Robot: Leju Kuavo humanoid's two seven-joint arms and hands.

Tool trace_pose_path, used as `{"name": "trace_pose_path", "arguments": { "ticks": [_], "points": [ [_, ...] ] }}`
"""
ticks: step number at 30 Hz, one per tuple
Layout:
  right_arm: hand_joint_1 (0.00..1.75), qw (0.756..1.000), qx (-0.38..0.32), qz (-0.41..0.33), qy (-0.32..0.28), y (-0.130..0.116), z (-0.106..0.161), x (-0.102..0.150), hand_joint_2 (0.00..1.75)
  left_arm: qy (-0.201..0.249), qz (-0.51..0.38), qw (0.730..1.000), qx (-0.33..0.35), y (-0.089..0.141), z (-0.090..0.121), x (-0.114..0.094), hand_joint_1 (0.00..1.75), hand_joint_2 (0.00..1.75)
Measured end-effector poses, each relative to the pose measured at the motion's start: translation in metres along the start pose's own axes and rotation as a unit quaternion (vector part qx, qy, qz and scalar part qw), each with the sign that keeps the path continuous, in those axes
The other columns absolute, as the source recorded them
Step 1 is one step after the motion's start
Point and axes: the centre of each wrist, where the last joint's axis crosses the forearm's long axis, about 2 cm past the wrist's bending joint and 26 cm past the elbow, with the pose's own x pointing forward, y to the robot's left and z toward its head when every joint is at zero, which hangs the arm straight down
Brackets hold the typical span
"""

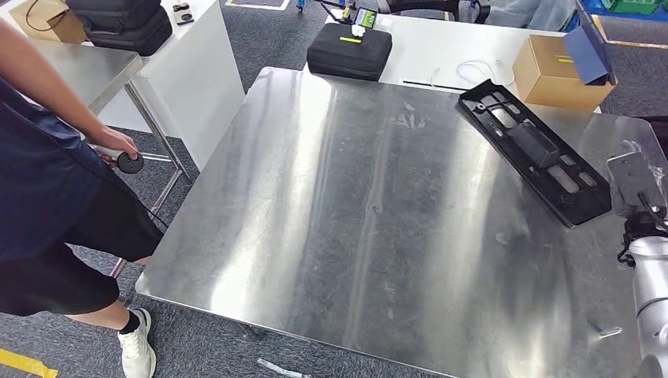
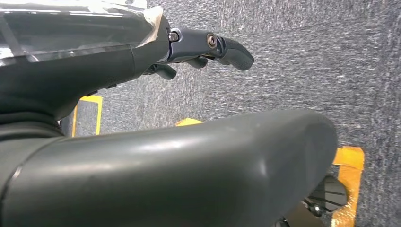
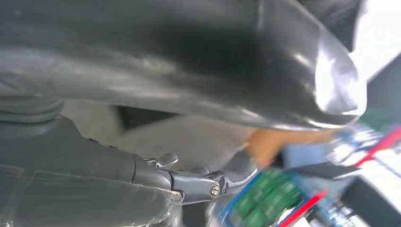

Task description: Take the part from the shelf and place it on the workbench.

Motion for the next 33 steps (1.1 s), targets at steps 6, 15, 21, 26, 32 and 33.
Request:
{"name": "trace_pose_path", "arguments": {
  "ticks": [6, 15, 21, 26, 32, 33],
  "points": [
    [0.0, 0.985, 0.038, -0.157, -0.061, 0.008, 0.012, 0.004, 0.0, -0.003, 0.004, 1.0, -0.001, 0.0, 0.0, 0.0, 0.0, 0.0],
    [0.0, 0.928, 0.113, -0.321, -0.155, 0.017, 0.045, 0.007, 0.0, -0.005, 0.014, 1.0, -0.004, 0.001, 0.0, 0.0, 0.0, 0.0],
    [0.0, 0.909, 0.165, -0.297, -0.24, 0.042, 0.086, 0.036, 0.0, -0.002, 0.021, 1.0, -0.003, 0.001, 0.0, -0.001, 0.0, 0.0],
    [0.0, 0.892, 0.188, -0.274, -0.306, 0.058, 0.107, 0.072, 0.0, -0.002, 0.025, 1.0, -0.002, 0.0, 0.0, 0.001, 0.0, 0.0],
    [0.0, 0.878, 0.184, -0.238, -0.373, 0.071, 0.127, 0.091, 0.0, 0.004, 0.028, 1.0, -0.003, -0.002, 0.0, 0.001, 0.0, 0.0],
    [0.0, 0.874, 0.183, -0.233, -0.386, 0.076, 0.133, 0.096, 0.0, 0.005, 0.028, 1.0, -0.003, -0.002, 0.0, 0.001, 0.0, 0.0]
  ]
}}
